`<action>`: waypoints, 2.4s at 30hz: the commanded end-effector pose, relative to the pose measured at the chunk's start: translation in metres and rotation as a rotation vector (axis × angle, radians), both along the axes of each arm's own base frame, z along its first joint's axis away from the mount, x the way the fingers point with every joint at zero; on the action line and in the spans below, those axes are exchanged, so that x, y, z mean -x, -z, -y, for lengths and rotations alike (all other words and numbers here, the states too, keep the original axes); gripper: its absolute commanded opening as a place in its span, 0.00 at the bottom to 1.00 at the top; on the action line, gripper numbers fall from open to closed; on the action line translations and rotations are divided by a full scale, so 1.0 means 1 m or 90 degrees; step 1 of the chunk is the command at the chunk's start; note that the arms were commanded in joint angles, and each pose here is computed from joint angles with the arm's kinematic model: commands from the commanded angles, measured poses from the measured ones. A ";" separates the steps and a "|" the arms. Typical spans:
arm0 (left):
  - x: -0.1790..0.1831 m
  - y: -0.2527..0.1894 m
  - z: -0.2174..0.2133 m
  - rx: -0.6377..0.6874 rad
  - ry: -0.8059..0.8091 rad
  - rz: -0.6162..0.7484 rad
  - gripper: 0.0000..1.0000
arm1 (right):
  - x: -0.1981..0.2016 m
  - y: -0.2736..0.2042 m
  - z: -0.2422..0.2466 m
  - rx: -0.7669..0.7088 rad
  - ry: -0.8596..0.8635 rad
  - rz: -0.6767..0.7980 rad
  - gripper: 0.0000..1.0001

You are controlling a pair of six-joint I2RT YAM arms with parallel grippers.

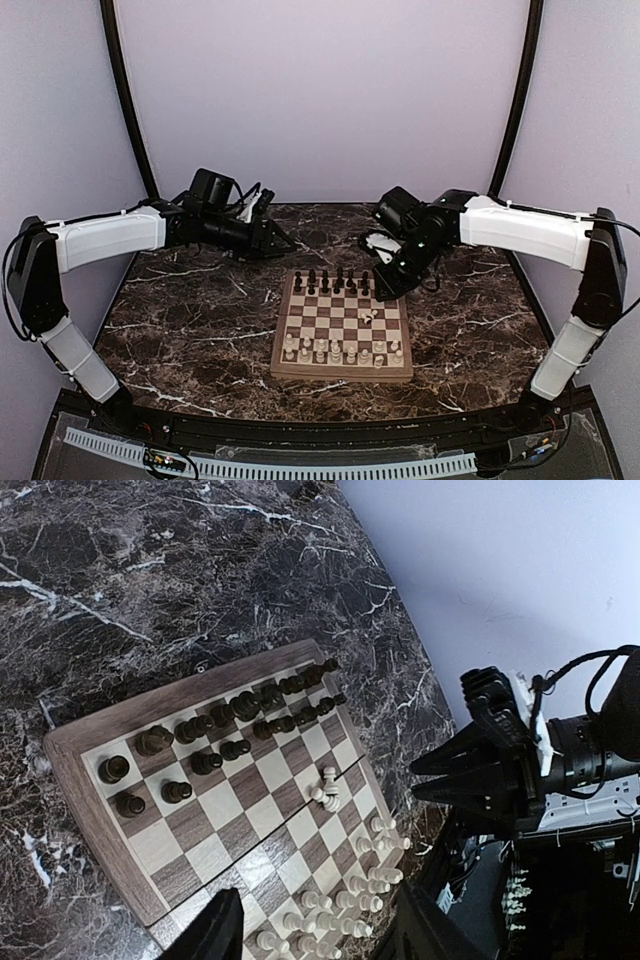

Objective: Set up the chess pieces on the board
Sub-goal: Pick up the chess pile from the chessboard.

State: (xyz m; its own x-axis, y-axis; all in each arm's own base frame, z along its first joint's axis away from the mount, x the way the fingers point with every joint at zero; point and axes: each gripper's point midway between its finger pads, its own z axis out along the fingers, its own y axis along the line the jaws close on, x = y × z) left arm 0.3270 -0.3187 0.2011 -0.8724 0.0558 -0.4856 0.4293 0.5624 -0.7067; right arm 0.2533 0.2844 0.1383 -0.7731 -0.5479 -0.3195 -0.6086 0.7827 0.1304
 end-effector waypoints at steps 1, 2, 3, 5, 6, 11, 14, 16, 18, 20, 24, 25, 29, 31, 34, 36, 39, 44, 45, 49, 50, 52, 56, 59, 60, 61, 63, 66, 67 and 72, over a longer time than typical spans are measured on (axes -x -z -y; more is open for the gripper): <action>0.005 -0.023 -0.007 -0.009 0.003 0.035 0.54 | -0.006 0.017 -0.014 -0.013 -0.002 -0.005 0.20; 0.005 -0.022 -0.008 -0.011 0.002 0.033 0.54 | -0.006 0.022 -0.012 -0.004 -0.002 -0.006 0.20; 0.005 -0.022 -0.008 -0.011 0.001 0.032 0.54 | -0.008 0.027 -0.010 0.005 0.001 -0.006 0.19; 0.006 -0.022 -0.008 -0.010 -0.001 0.027 0.54 | -0.008 0.040 -0.008 0.027 0.006 -0.021 0.18; 0.006 -0.021 -0.008 -0.009 -0.002 0.024 0.54 | -0.008 0.045 -0.008 0.031 0.006 -0.029 0.18; 0.006 -0.020 -0.007 -0.008 -0.004 0.019 0.54 | -0.014 0.060 -0.008 0.050 0.051 -0.052 0.18; 0.005 -0.019 -0.007 -0.008 -0.007 0.014 0.54 | -0.021 0.066 -0.007 0.044 0.095 -0.071 0.19; 0.005 -0.019 -0.007 -0.008 -0.008 0.012 0.54 | -0.025 0.067 -0.008 0.033 0.121 -0.079 0.22; 0.005 -0.018 -0.007 -0.008 -0.009 0.011 0.54 | -0.028 0.069 -0.010 0.021 0.141 -0.089 0.23; 0.005 -0.018 -0.007 -0.008 -0.009 0.009 0.54 | -0.029 0.071 -0.012 0.014 0.148 -0.098 0.25; 0.005 -0.016 -0.006 -0.010 -0.007 0.005 0.54 | -0.030 0.076 -0.017 0.010 0.158 -0.117 0.26; 0.005 -0.016 -0.006 -0.010 -0.005 0.005 0.54 | -0.031 0.077 -0.018 0.008 0.161 -0.121 0.26; 0.005 -0.014 -0.005 -0.012 -0.002 0.000 0.54 | -0.033 0.079 -0.022 -0.011 0.175 -0.138 0.27; 0.005 -0.013 -0.005 -0.011 -0.001 -0.004 0.54 | -0.033 0.080 -0.024 -0.012 0.176 -0.144 0.26; 0.004 -0.011 -0.003 -0.009 -0.001 -0.009 0.54 | -0.034 0.083 -0.025 -0.013 0.177 -0.146 0.27; 0.004 -0.010 -0.003 -0.006 -0.001 -0.013 0.54 | -0.034 0.085 -0.026 -0.012 0.178 -0.149 0.27; 0.003 -0.009 -0.001 -0.004 -0.001 -0.018 0.54 | -0.036 0.088 -0.030 -0.014 0.179 -0.154 0.27; 0.002 -0.008 0.000 -0.002 -0.001 -0.022 0.54 | -0.038 0.090 -0.033 -0.010 0.179 -0.161 0.23; 0.002 -0.007 0.000 -0.003 -0.001 -0.023 0.54 | -0.038 0.091 -0.033 -0.009 0.177 -0.162 0.21; 0.003 -0.005 0.000 -0.006 0.000 -0.027 0.54 | -0.035 0.090 -0.030 -0.007 0.173 -0.162 0.14; 0.003 -0.004 -0.001 -0.007 -0.001 -0.027 0.54 | -0.035 0.090 -0.029 -0.006 0.173 -0.161 0.12; 0.003 -0.003 -0.001 -0.008 -0.002 -0.025 0.54 | -0.034 0.088 -0.028 -0.007 0.175 -0.157 0.10; 0.003 -0.003 -0.002 -0.007 -0.003 -0.024 0.54 | -0.035 0.078 -0.030 -0.022 0.173 -0.151 0.07; 0.002 -0.007 0.001 0.001 0.001 -0.018 0.54 | -0.040 0.052 -0.038 -0.063 0.169 -0.128 0.06; 0.004 -0.008 0.002 0.004 0.005 -0.016 0.54 | -0.042 0.041 -0.041 -0.079 0.167 -0.118 0.06; 0.003 -0.012 0.004 0.009 0.007 -0.006 0.54 | -0.044 0.030 -0.043 -0.095 0.167 -0.110 0.05; 0.005 -0.018 0.009 0.018 0.016 0.011 0.54 | -0.044 0.010 -0.051 -0.134 0.155 -0.103 0.05; 0.011 -0.025 0.020 0.036 0.034 0.026 0.54 | -0.045 -0.014 -0.057 -0.178 0.147 -0.096 0.05; 0.011 -0.028 0.024 0.046 0.041 0.033 0.54 | -0.045 -0.021 -0.059 -0.191 0.146 -0.094 0.04; 0.019 -0.028 0.045 0.072 0.074 0.045 0.55 | -0.050 -0.046 -0.066 -0.242 0.146 -0.085 0.04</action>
State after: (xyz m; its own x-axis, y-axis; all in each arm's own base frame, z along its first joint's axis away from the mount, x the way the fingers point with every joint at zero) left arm 0.3114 -0.3443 0.2110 -0.8606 0.0935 -0.5006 0.4736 0.5080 -0.7194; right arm 0.2957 0.3420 0.1551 -0.9137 -0.2647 -0.3084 -0.3822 0.8178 0.4304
